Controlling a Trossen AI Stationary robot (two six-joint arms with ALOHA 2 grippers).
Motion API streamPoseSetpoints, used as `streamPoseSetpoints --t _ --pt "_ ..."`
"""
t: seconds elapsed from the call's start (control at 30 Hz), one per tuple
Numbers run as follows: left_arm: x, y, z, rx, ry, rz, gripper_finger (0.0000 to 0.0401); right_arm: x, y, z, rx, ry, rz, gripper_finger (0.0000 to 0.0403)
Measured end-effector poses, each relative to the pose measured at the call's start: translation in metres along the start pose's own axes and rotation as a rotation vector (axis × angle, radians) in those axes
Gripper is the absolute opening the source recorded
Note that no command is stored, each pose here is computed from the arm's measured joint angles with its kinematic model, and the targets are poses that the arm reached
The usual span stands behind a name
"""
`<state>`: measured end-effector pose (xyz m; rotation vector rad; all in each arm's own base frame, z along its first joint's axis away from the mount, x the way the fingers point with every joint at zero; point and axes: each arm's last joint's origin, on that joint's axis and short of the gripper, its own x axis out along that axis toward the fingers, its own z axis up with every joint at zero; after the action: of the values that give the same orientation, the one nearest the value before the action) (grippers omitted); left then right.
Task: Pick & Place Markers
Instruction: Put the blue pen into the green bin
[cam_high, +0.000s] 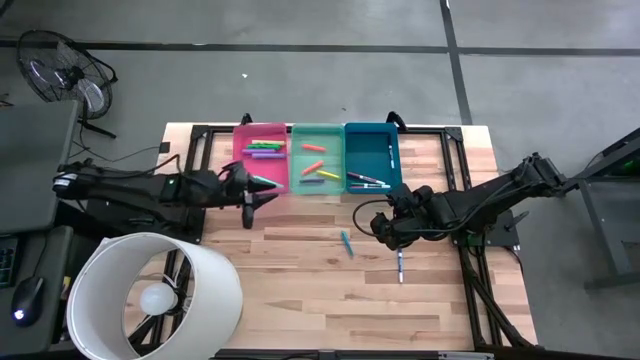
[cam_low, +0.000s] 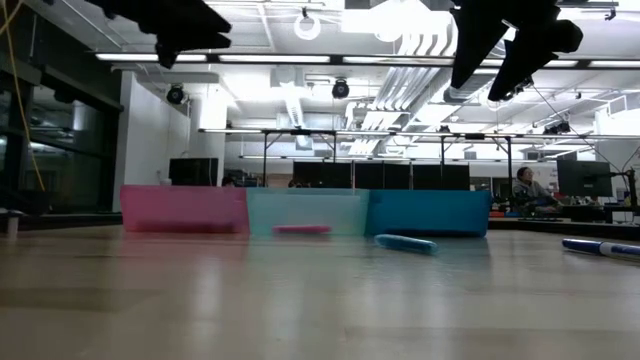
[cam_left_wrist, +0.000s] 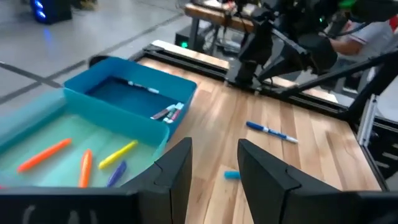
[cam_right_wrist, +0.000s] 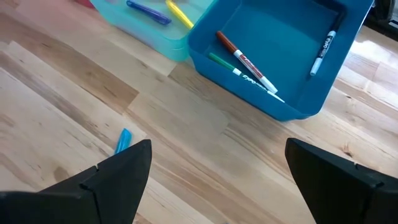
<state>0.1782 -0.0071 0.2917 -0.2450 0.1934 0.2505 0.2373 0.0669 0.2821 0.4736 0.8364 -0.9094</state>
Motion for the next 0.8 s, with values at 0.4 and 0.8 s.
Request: streamPoseSetpoints --t 0.4,0.8 --pt "-0.045 0.013 -0.034 -0.037 -0.135 0.027 0.0127 0.0 0.0 0.0 0.022 0.002 0.002 0.0358" --pt "-0.074 0.042 -0.078 -0.127 -0.259 -0.033 0.0127 0.0 0.002 0.001 0.045 -0.003 0.022 0.0358"
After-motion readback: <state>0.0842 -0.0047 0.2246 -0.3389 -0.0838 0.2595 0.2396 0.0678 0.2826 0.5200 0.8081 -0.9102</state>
